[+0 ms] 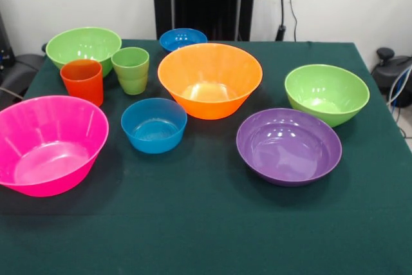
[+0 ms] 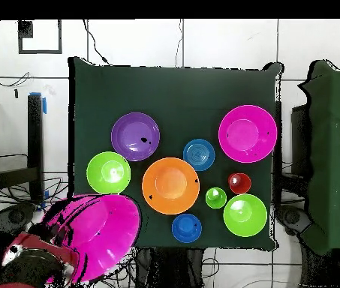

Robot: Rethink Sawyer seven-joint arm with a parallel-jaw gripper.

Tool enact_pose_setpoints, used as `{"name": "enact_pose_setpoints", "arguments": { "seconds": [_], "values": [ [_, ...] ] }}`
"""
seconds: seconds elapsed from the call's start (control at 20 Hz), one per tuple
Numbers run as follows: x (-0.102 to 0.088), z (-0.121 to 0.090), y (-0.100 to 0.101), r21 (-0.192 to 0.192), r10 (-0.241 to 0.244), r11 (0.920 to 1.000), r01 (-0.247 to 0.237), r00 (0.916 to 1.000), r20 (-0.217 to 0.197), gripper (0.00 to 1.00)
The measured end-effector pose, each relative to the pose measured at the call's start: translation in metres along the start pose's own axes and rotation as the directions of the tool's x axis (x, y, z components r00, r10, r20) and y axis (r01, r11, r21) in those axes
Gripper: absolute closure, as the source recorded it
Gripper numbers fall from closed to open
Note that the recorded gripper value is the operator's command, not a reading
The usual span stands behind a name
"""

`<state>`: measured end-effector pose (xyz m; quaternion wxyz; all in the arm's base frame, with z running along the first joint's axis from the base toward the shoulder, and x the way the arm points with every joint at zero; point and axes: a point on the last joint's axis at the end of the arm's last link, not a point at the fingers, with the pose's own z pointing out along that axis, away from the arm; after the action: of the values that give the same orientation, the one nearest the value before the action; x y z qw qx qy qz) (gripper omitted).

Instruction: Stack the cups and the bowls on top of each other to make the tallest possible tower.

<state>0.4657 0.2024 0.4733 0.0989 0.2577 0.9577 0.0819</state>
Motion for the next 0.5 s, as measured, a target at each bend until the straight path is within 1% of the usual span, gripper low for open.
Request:
{"name": "enact_pose_setpoints", "arguments": {
  "seconds": [0.05, 0.1, 0.2, 0.25, 0.35, 0.45, 0.5],
  "values": [
    [0.0, -0.002, -0.002, 0.018, 0.017, 0.9997, -0.016, 0.9983, -0.055, 1.0],
    [-0.001, -0.003, -0.004, 0.038, 0.034, 0.9988, -0.03, 0.9934, -0.11, 1.0],
    [-0.001, -0.004, -0.006, 0.068, 0.052, 0.9968, -0.041, 0.9831, -0.175, 1.0],
    [-0.002, -0.002, -0.01, 0.114, 0.071, 0.9925, -0.043, 0.9647, -0.254, 1.0],
    [-0.004, 0.003, -0.01, 0.14, 0.079, 0.9894, -0.04, 0.9536, -0.29, 1.0],
    [-0.008, 0.012, -0.009, 0.166, 0.089, 0.9855, -0.035, 0.9407, -0.327, 1.0],
    [-0.013, 0.022, -0.007, 0.177, 0.092, 0.9837, -0.032, 0.9367, -0.338, 1.0]
  ]
}}
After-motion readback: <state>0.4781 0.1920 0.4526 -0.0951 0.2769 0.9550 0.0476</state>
